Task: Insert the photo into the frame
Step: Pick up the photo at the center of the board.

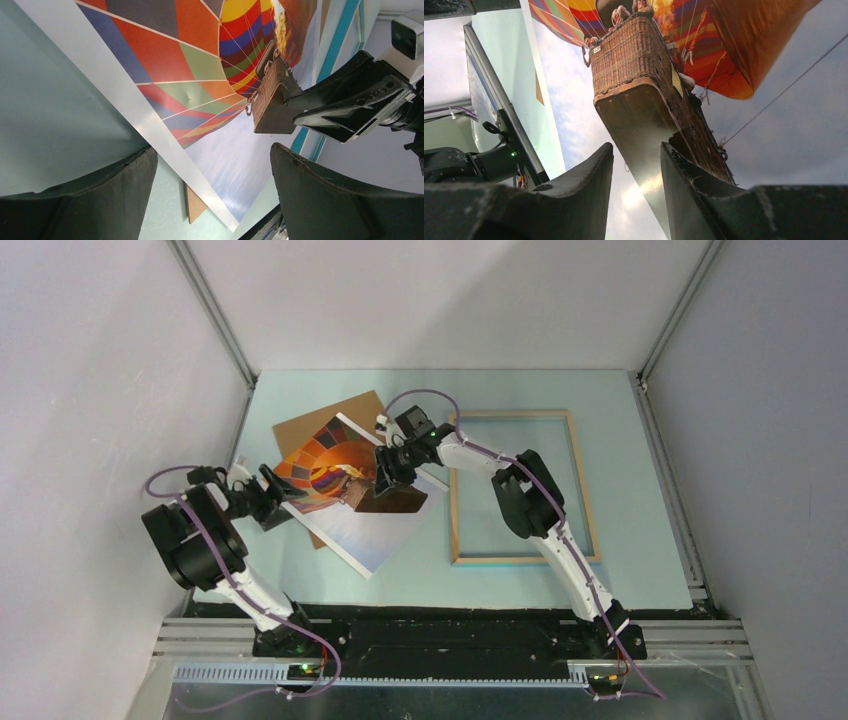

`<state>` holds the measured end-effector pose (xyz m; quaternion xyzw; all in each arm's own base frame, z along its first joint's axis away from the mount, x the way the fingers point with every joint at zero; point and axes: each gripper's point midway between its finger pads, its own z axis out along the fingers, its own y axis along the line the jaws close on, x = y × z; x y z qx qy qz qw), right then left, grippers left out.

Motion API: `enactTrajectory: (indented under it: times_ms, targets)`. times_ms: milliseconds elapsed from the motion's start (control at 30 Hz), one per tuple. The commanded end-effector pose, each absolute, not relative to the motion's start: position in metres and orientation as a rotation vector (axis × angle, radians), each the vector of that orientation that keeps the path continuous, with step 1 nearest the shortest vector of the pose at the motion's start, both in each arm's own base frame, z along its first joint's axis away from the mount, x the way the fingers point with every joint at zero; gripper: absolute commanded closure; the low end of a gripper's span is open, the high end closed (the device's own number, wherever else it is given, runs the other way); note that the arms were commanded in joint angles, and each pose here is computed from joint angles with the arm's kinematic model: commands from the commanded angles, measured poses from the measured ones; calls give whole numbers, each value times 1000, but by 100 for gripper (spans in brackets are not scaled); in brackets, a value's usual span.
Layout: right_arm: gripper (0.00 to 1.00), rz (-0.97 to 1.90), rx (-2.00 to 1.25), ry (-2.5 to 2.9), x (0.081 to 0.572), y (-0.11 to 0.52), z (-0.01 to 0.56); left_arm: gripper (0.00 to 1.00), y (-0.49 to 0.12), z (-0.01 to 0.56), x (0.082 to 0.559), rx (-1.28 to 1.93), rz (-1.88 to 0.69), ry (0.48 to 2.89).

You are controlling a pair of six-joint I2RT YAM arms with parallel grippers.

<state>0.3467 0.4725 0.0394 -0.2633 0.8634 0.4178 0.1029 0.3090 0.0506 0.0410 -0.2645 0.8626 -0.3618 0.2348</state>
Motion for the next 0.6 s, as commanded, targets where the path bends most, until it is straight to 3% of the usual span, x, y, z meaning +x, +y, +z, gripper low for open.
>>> enactTrajectory:
  times_ms: [0, 267, 567]
  targets:
    - [56, 1216, -774, 2614, 337, 473, 16, 10, 50, 39, 306, -654, -965, 2364]
    - [56, 1209, -784, 2614, 337, 473, 14, 12, 43, 65, 320, -591, -1042, 2279]
    - [56, 1205, -793, 2608, 337, 473, 15, 21, 29, 90, 329, -489, -1128, 2213]
